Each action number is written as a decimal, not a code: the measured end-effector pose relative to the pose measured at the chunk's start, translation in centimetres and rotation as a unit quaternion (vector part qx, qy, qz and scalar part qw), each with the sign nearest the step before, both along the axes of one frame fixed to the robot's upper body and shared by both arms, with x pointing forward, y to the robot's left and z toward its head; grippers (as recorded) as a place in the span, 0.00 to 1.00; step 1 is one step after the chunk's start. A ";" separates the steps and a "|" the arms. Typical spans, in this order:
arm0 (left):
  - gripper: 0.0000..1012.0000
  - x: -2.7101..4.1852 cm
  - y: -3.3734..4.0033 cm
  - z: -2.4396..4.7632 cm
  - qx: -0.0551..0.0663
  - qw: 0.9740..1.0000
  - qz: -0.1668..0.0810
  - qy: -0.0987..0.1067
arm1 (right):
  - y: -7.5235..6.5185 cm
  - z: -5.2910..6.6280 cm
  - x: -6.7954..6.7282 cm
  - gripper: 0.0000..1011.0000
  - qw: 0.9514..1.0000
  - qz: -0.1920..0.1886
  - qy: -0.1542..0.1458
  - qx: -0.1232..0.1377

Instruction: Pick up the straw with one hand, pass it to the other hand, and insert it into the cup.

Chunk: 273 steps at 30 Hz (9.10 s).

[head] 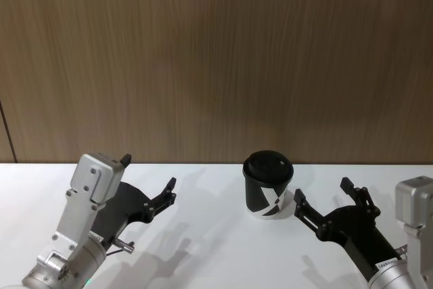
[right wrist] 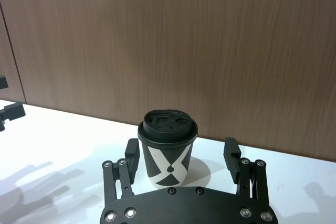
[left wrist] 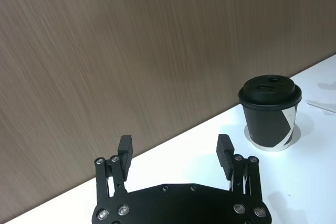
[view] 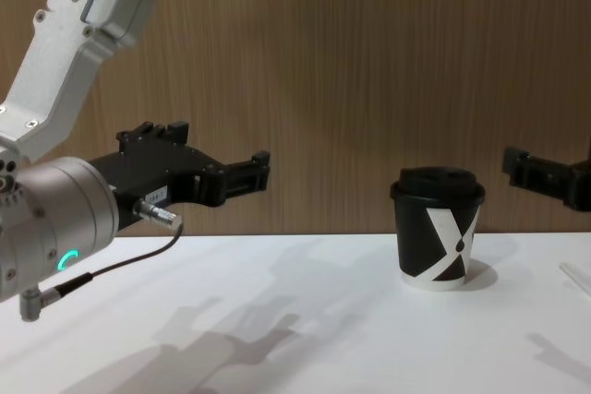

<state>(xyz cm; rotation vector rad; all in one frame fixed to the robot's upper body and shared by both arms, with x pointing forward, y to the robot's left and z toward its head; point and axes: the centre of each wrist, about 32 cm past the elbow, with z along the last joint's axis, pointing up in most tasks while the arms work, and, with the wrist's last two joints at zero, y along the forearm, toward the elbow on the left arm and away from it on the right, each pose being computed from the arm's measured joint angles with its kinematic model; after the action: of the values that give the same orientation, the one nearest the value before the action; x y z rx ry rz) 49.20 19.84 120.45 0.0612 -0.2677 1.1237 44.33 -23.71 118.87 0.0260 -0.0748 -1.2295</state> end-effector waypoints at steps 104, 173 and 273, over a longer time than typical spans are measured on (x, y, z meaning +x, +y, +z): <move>0.99 0.00 0.00 0.00 0.000 1.000 0.000 0.000 | -1.6 -0.9 -4.3 0.99 0.981 -0.058 0.184 -0.014; 0.99 0.00 0.00 0.00 0.000 1.000 0.000 0.000 | -3.5 -1.1 -2.7 0.99 0.968 -0.075 0.240 -0.004; 0.99 0.00 0.00 0.00 0.000 1.000 0.000 0.000 | -4.1 -1.2 -1.6 0.04 0.965 -0.065 0.254 -0.023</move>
<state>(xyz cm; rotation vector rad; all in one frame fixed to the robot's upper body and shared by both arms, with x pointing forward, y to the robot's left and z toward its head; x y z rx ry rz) 49.20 19.84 120.44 0.0611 -0.2676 1.1238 42.68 -27.82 117.63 -0.3384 0.3479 -1.3324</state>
